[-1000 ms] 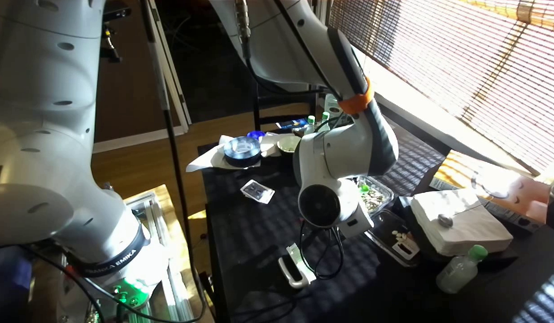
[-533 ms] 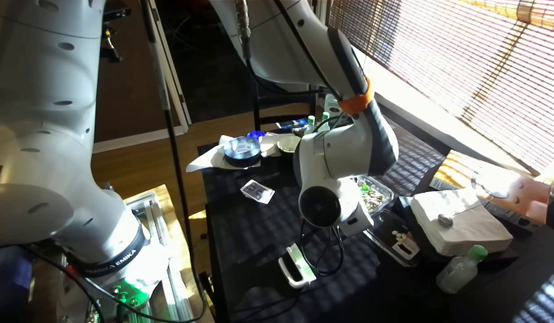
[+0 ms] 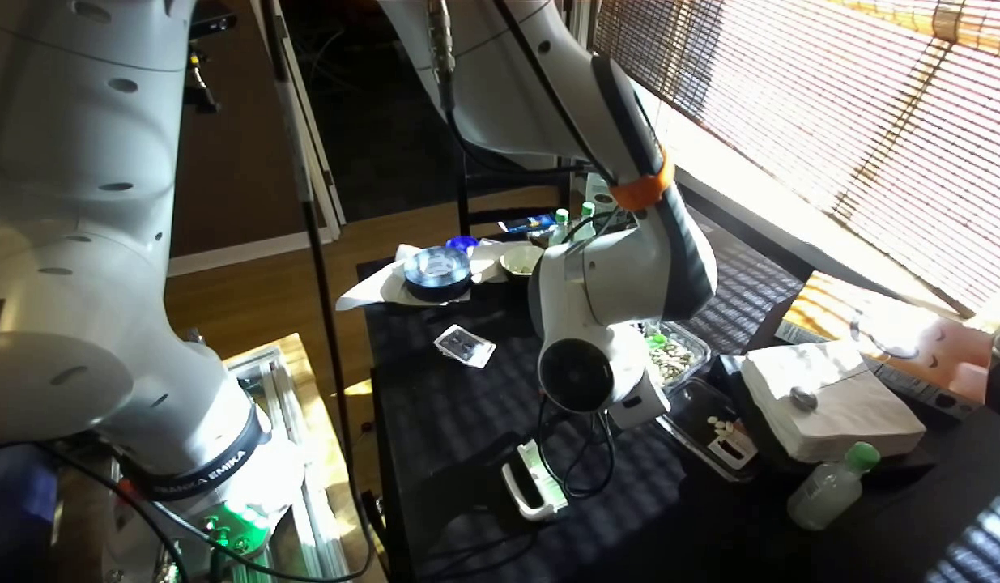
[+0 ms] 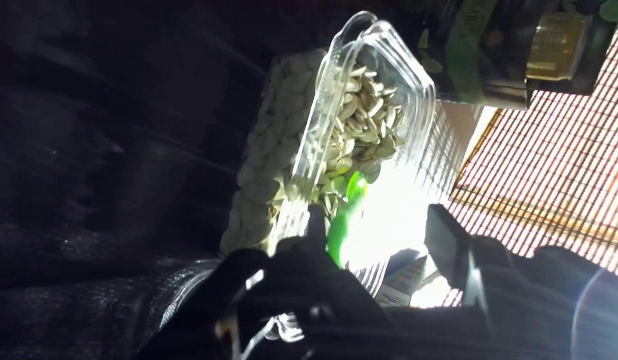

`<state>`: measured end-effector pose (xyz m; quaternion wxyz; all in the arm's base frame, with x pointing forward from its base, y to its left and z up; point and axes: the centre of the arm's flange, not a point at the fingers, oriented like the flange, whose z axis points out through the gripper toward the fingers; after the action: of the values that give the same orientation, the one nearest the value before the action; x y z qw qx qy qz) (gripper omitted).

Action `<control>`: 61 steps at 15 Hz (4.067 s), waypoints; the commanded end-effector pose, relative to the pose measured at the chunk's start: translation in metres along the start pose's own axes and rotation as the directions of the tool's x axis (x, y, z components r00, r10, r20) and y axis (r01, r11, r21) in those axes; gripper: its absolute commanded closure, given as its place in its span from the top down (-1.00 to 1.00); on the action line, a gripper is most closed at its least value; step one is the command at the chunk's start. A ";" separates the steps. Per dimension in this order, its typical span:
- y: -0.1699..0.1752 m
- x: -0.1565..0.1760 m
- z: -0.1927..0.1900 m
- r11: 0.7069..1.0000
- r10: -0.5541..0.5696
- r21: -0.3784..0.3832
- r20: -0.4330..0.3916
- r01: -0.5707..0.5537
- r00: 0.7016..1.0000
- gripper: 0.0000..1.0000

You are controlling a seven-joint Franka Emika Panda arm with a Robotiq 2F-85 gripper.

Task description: Use the green spoon to put some of the contents of the clear lunchbox into the bowl on the left

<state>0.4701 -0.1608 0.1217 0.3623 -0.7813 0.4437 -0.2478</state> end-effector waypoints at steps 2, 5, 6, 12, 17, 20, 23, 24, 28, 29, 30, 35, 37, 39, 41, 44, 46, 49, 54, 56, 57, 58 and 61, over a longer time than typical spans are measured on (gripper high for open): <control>0.000 0.003 0.007 0.999 0.028 0.020 0.003 -0.028 1.000 -0.65; 0.000 0.003 0.007 0.999 0.028 0.026 0.003 -0.028 1.000 -0.98; -0.001 0.003 0.006 0.999 0.028 0.029 0.003 -0.028 1.000 -1.00; -0.020 0.021 -0.034 0.999 -0.029 0.035 0.056 0.027 0.998 -0.94; -0.027 0.046 -0.078 0.981 -0.139 -0.114 0.135 0.154 0.981 -0.94; -0.028 0.052 -0.090 0.953 -0.215 -0.162 0.230 0.255 0.949 -0.94; -0.034 0.043 -0.081 0.920 -0.322 -0.138 0.274 0.368 0.906 -0.94; -0.039 0.039 -0.076 0.914 -0.355 -0.098 0.278 0.395 0.892 -0.94; -0.056 0.027 -0.051 0.833 -0.531 -0.039 0.225 0.552 0.817 -0.94; -0.059 0.026 -0.047 0.803 -0.576 -0.041 0.201 0.594 0.792 -0.94; -0.061 0.027 -0.043 0.773 -0.615 -0.056 0.180 0.632 0.768 -0.94; -0.061 0.036 -0.040 0.646 -0.740 -0.152 0.114 0.748 0.663 -0.94; -0.053 0.037 -0.038 0.639 -0.737 -0.169 0.146 0.751 0.660 -0.94; -0.041 0.034 -0.034 0.650 -0.712 -0.176 0.198 0.739 0.674 -0.94; -0.030 0.029 -0.028 0.677 -0.676 -0.167 0.244 0.717 0.695 -0.94; -0.017 0.022 -0.017 0.739 -0.605 -0.145 0.287 0.658 0.742 -0.94; -0.020 0.020 -0.013 0.793 -0.547 -0.111 0.302 0.598 0.781 -0.94; -0.023 0.016 -0.005 0.863 -0.452 -0.068 0.339 0.501 0.825 -0.94; -0.020 0.005 0.007 0.923 -0.338 -0.041 0.386 0.382 0.858 -0.94; -0.020 0.002 0.013 0.938 -0.310 -0.024 0.391 0.346 0.867 -0.94; -0.020 -0.001 0.016 0.941 -0.302 -0.021 0.394 0.337 0.868 -0.94; -0.019 -0.003 0.021 0.944 -0.296 -0.019 0.399 0.330 0.868 -0.94; -0.018 -0.011 0.035 0.947 -0.288 -0.010 0.417 0.321 0.862 -0.94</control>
<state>0.4873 -0.1423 0.1305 0.3614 -0.8939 0.2321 -0.1287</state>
